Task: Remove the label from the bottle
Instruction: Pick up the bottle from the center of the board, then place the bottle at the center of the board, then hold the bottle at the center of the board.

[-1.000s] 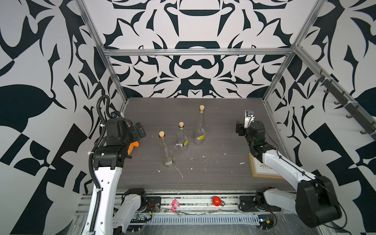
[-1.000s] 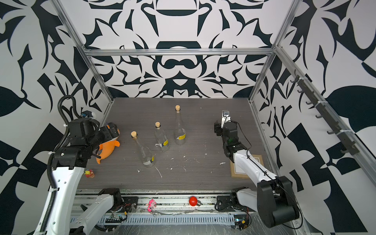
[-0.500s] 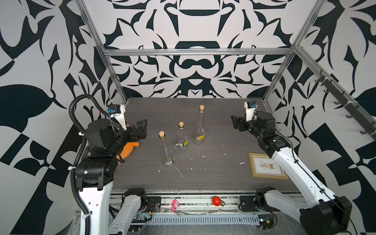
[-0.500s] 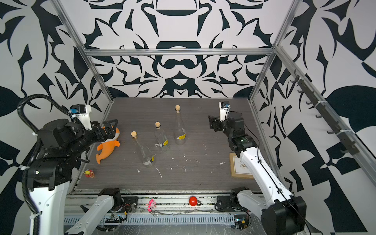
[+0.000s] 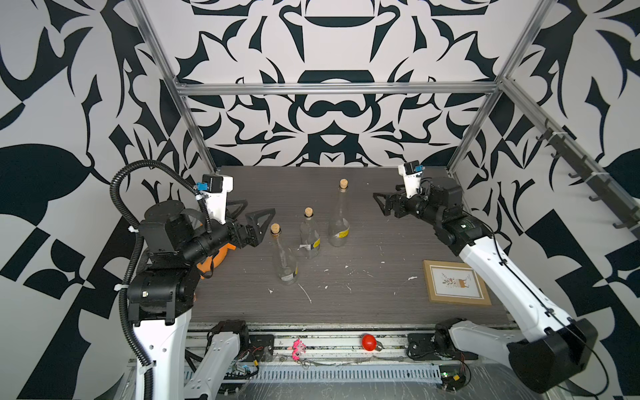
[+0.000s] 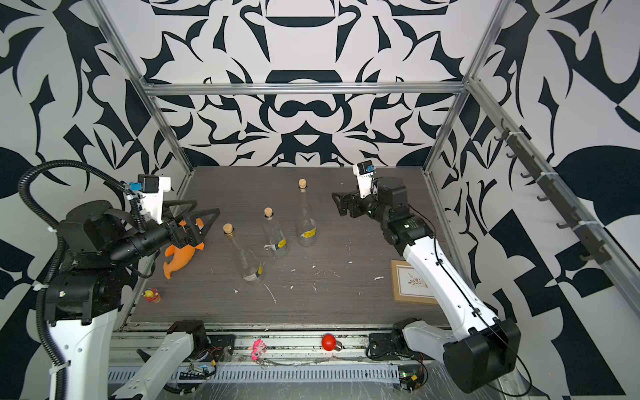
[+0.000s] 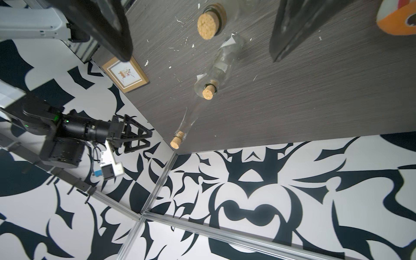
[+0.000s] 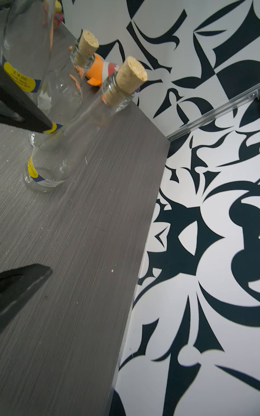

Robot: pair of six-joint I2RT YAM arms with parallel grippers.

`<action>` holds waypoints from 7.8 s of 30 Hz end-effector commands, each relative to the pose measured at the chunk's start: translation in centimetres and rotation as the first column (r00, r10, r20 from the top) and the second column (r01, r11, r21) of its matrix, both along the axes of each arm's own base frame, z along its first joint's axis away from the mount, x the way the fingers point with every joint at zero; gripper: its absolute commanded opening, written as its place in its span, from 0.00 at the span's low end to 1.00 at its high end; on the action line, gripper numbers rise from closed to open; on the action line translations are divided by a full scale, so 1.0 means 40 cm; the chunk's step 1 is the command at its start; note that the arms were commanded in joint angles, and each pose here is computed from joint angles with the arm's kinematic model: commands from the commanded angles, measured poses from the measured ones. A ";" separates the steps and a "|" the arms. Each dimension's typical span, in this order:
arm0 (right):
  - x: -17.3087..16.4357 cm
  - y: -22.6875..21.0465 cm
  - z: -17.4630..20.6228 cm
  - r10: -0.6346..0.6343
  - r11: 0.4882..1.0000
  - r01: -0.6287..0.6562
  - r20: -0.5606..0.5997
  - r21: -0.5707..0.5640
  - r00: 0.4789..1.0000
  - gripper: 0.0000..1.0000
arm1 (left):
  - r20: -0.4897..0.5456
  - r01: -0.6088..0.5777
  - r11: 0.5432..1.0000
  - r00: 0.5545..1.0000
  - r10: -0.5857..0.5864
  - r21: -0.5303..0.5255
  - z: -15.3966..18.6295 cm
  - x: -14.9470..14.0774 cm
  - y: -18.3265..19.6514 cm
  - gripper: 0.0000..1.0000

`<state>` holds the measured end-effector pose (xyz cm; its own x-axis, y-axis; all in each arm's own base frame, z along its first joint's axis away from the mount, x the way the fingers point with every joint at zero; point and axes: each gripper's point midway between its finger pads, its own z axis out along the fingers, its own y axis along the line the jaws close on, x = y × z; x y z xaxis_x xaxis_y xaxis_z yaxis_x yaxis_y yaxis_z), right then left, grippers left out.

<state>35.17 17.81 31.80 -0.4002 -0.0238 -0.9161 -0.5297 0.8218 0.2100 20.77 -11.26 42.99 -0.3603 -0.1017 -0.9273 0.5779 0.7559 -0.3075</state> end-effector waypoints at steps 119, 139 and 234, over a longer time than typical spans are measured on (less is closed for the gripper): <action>-0.460 0.516 0.226 0.606 0.787 -0.599 0.372 -0.149 0.704 0.00 | 0.248 0.150 0.987 0.960 -0.131 -0.061 0.013 -0.141 -0.047 0.99; -0.359 0.305 0.138 0.426 0.905 -0.400 0.328 -0.146 0.843 0.00 | 0.171 0.275 0.947 0.954 -0.247 -0.163 -0.017 -0.055 -0.094 0.99; -0.464 -0.004 0.036 0.197 0.980 -0.191 0.256 -0.050 0.946 0.64 | 0.072 0.846 0.498 0.494 -0.867 0.191 -0.314 -0.047 -0.647 0.96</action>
